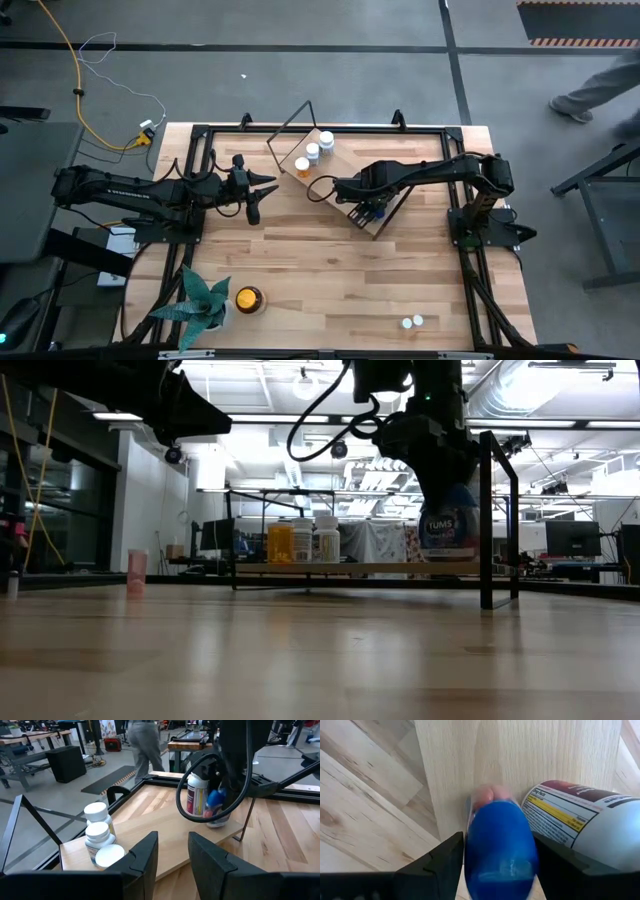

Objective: Pick and place medicine bottles onto shelf by color
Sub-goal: Put the blue pill bottle on the shelf, then put the pink pill bottle on the shelf

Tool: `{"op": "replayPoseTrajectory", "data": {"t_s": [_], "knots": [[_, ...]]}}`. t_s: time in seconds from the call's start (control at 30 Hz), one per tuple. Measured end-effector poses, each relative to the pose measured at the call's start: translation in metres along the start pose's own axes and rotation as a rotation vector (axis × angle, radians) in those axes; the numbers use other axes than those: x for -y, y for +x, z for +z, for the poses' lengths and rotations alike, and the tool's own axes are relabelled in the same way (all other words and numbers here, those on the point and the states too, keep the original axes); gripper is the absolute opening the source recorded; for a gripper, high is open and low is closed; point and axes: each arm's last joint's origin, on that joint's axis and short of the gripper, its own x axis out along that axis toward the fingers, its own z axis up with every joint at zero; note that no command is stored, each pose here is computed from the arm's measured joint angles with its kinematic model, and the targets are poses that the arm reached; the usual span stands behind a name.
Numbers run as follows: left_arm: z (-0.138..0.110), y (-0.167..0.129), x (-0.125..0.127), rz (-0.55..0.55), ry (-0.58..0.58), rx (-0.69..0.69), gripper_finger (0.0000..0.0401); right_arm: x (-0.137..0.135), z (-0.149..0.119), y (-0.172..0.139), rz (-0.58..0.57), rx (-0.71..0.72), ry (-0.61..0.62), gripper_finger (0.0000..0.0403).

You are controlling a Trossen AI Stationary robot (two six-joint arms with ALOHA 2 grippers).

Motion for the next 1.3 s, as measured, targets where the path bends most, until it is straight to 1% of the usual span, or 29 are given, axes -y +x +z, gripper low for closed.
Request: {"op": "replayPoseTrajectory", "data": {"t_s": [0.2,0.47,0.63,0.77,0.83,0.93,1.07,1.13,1.3], "knots": [[0.000,0.000,0.000,0.000,0.000,0.000,0.0100,0.000,0.000,0.000,0.000,0.001,-0.010,0.0215],[0.000,0.000,0.000,0.000,0.000,0.000,0.0100,0.003,0.003,-0.001,-0.018,0.011,-0.054,0.0216],[0.000,0.000,0.000,0.000,0.000,0.001,0.0100,0.004,0.006,-0.016,-0.032,0.052,-0.102,0.0216],[0.000,0.000,0.000,0.000,0.000,0.001,0.0100,0.001,0.007,-0.031,-0.015,0.109,-0.143,0.0216],[0.000,0.000,0.000,0.000,0.000,0.000,0.0100,-0.002,0.006,-0.036,-0.003,0.126,-0.173,0.0216],[0.000,0.000,0.000,0.000,0.000,0.000,0.0099,-0.012,0.000,-0.041,0.012,0.163,-0.251,0.0216],[-0.001,0.000,0.000,0.000,0.005,-0.011,0.0100,-0.032,-0.013,-0.045,-0.033,0.271,-0.363,0.0216],[-0.001,0.000,0.000,0.001,0.006,-0.013,0.0099,-0.042,-0.020,-0.046,-0.039,0.337,-0.394,0.0216],[-0.001,0.000,0.000,0.000,-0.002,-0.014,0.0100,-0.066,-0.036,-0.036,0.060,0.482,-0.459,0.0216]]}}
